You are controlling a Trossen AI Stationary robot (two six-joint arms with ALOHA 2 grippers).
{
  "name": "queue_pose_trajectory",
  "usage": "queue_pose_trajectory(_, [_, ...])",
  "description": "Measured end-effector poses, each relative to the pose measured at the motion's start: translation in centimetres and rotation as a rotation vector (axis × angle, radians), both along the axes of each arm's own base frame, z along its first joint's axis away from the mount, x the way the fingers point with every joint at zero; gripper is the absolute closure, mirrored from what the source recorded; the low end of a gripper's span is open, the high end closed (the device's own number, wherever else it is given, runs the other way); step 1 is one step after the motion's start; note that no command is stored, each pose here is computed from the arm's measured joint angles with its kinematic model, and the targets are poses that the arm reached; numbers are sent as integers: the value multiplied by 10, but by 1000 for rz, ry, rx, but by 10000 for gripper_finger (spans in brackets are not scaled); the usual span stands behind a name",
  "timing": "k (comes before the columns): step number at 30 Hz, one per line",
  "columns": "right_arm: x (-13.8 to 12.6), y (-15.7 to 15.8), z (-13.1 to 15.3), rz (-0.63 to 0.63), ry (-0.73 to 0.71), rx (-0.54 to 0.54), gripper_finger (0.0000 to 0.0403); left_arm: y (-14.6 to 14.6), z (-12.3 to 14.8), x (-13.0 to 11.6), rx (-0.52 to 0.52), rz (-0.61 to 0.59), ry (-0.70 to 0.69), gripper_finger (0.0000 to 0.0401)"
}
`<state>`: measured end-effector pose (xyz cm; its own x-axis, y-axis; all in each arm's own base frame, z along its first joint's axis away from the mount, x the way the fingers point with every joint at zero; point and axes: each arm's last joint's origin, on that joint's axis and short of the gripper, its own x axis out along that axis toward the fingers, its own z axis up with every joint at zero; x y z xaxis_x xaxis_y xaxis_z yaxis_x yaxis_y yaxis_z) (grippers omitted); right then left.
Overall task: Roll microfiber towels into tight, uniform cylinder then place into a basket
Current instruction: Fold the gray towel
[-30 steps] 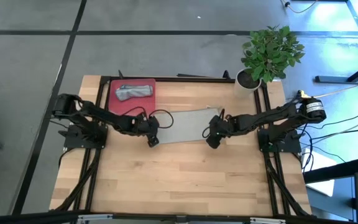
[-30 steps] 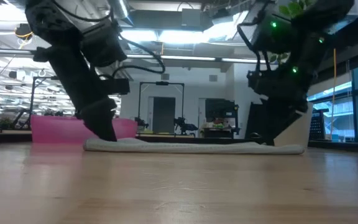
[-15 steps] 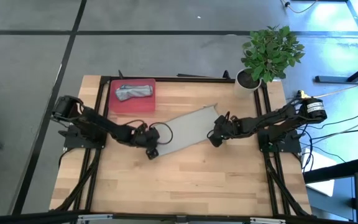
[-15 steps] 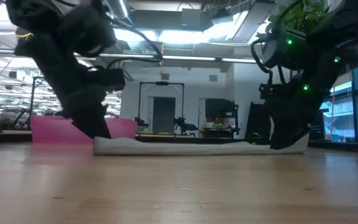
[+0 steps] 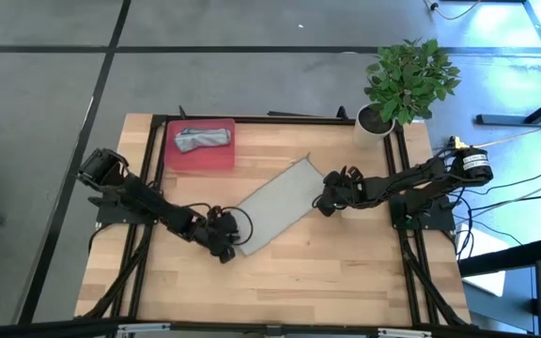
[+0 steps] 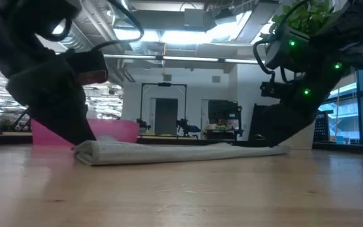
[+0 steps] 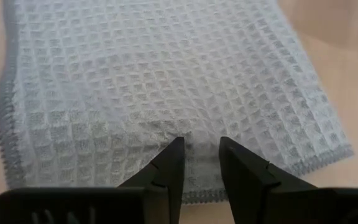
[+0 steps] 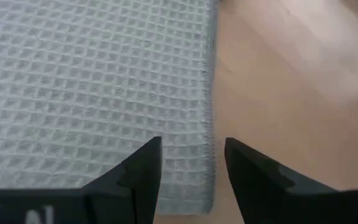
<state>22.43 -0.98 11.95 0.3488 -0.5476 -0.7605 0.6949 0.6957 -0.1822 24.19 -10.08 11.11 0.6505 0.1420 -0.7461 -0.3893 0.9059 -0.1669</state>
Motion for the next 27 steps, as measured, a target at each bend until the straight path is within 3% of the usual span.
queue_pose_trajectory(4, [9, 6, 11, 65, -33, 48, 226, -7, 11, 6, 3, -26, -47, 307])
queue_pose_trajectory(8, [22, 21, 30, 194, -81, 95, 226, -6, 22, 10, 86, -43, -78, 307])
queue_pose_trajectory(11, [32, 33, 42, 277, -118, 134, 226, 1, 31, 13, 143, -6, -116, 307])
queue_pose_trajectory(15, [35, 45, 47, 337, -150, 173, 226, 15, 28, 10, 235, 63, -52, 307])
queue_pose_trajectory(21, [30, 48, 31, 298, -119, 179, 226, 31, 15, 17, 242, 128, 7, 307])
queue_pose_trajectory(27, [19, 42, 11, 217, -63, 153, 226, 32, -4, 19, 225, 109, 85, 307])
